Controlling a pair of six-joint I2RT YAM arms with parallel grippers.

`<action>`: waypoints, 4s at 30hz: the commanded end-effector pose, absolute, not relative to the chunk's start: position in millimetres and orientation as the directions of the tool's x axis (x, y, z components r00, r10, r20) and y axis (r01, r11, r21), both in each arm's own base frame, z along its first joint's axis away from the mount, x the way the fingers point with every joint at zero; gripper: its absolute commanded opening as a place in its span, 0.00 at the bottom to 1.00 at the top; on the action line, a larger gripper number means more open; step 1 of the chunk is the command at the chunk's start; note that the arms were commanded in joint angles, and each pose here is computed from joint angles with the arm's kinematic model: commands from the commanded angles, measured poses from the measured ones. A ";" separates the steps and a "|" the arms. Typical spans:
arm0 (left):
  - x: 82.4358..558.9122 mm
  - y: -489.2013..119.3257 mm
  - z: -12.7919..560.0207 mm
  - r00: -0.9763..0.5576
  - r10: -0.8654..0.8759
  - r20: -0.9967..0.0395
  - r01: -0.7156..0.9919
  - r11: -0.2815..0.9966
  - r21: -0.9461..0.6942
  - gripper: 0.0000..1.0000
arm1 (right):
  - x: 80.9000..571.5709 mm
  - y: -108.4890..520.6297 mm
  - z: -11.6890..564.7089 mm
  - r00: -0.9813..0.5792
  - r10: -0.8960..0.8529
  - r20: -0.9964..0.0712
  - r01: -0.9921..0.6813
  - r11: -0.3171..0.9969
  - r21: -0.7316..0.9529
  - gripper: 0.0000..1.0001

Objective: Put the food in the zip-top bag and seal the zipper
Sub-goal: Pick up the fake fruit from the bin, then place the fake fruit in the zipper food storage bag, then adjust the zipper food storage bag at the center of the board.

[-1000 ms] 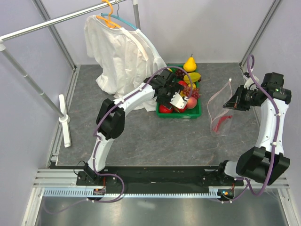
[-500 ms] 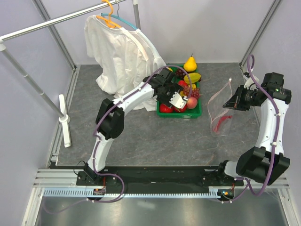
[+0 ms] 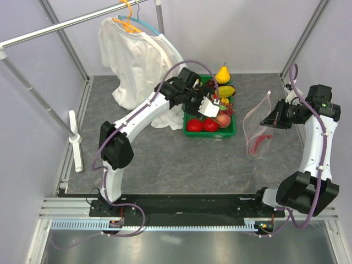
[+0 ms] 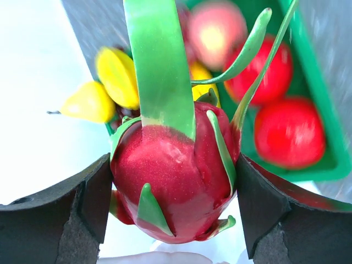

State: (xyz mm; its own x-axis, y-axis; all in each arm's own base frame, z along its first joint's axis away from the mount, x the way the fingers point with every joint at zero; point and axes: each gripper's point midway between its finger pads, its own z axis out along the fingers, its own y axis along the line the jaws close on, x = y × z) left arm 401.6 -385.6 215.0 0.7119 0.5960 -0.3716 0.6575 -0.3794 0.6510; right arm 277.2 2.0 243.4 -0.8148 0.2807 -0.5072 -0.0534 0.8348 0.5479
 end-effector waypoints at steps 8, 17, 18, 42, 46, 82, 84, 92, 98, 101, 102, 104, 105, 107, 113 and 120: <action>292.6 -439.6 431.5 0.251 0.114 -0.961 0.967 0.007 0.254 0.37 | 285.3 11.3 254.0 -0.779 0.311 -0.544 -0.101 0.795 0.598 0.00; 266.2 -493.6 460.7 -0.200 -0.110 -0.974 0.979 0.005 -0.202 0.38 | 285.6 16.9 260.9 -0.765 0.331 -0.552 -0.113 0.775 0.622 0.00; 263.7 -498.5 462.2 -0.215 -0.122 -0.969 0.976 0.001 -0.217 0.38 | 285.6 16.6 262.6 -0.763 0.334 -0.554 -0.112 0.775 0.622 0.00; 321.9 -535.9 324.6 -0.422 0.031 -0.906 0.827 0.423 -0.371 0.35 | 280.7 21.9 286.5 -0.736 0.309 -0.602 -0.170 0.776 0.607 0.00; 301.1 -538.4 309.9 -0.388 0.139 -0.911 0.852 0.430 -0.297 0.31 | 282.3 22.7 288.2 -0.736 0.314 -0.600 -0.172 0.770 0.614 0.00; 264.3 -456.4 340.3 -0.602 0.054 -0.797 0.790 0.188 -0.584 0.96 | 278.1 36.9 313.4 -0.706 0.301 -0.641 -0.275 0.718 0.640 0.00; 277.4 -444.3 324.5 -0.640 0.038 -0.768 0.750 0.250 -0.613 0.91 | 277.6 37.6 314.3 -0.705 0.302 -0.641 -0.278 0.715 0.642 0.00; 273.7 -438.8 272.0 -0.749 0.100 -0.656 0.647 0.324 -0.690 0.74 | 277.9 40.0 314.7 -0.711 0.312 -0.630 -0.280 0.696 0.661 0.00; 268.4 -435.0 224.2 -0.839 0.093 -0.537 0.529 0.375 -0.762 0.66 | 278.1 41.7 322.1 -0.701 0.310 -0.642 -0.300 0.689 0.660 0.00; 262.2 -435.2 215.2 -0.854 0.081 -0.514 0.508 0.345 -0.789 0.63 | 276.1 46.0 328.0 -0.706 0.328 -0.627 -0.302 0.662 0.686 0.00; 258.5 -436.0 212.1 -0.859 0.085 -0.505 0.503 0.329 -0.799 0.61 | 275.2 46.8 328.9 -0.707 0.330 -0.625 -0.303 0.658 0.690 0.00; 256.7 -440.2 213.0 -0.871 0.086 -0.484 0.485 0.302 -0.821 0.57 | 273.5 49.2 331.2 -0.706 0.331 -0.627 -0.314 0.647 0.695 0.00; 256.3 -444.1 208.9 -0.878 0.095 -0.469 0.475 0.292 -0.830 0.55 | 273.3 49.5 330.8 -0.707 0.336 -0.623 -0.310 0.644 0.699 0.00; 254.5 -448.6 206.0 -0.893 0.097 -0.439 0.447 0.290 -0.846 0.51 | 274.5 48.6 330.9 -0.702 0.338 -0.627 -0.308 0.649 0.695 0.00; 258.1 -460.7 197.4 -0.921 0.068 -0.383 0.386 0.286 -0.877 0.54 | 276.6 47.9 333.1 -0.698 0.356 -0.622 -0.295 0.648 0.702 0.00; 267.6 -474.5 218.4 -0.919 0.020 -0.394 0.391 0.192 -0.900 0.55 | 276.2 49.5 336.1 -0.695 0.383 -0.609 -0.280 0.636 0.719 0.00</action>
State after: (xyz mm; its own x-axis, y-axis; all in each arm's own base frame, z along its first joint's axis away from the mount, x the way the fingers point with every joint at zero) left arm 262.1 -457.9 179.2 -0.9274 0.0617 -0.3690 0.3684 0.3218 -0.8722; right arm 278.7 41.8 308.2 -0.7452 0.3857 -0.5440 -0.1910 0.6582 0.7283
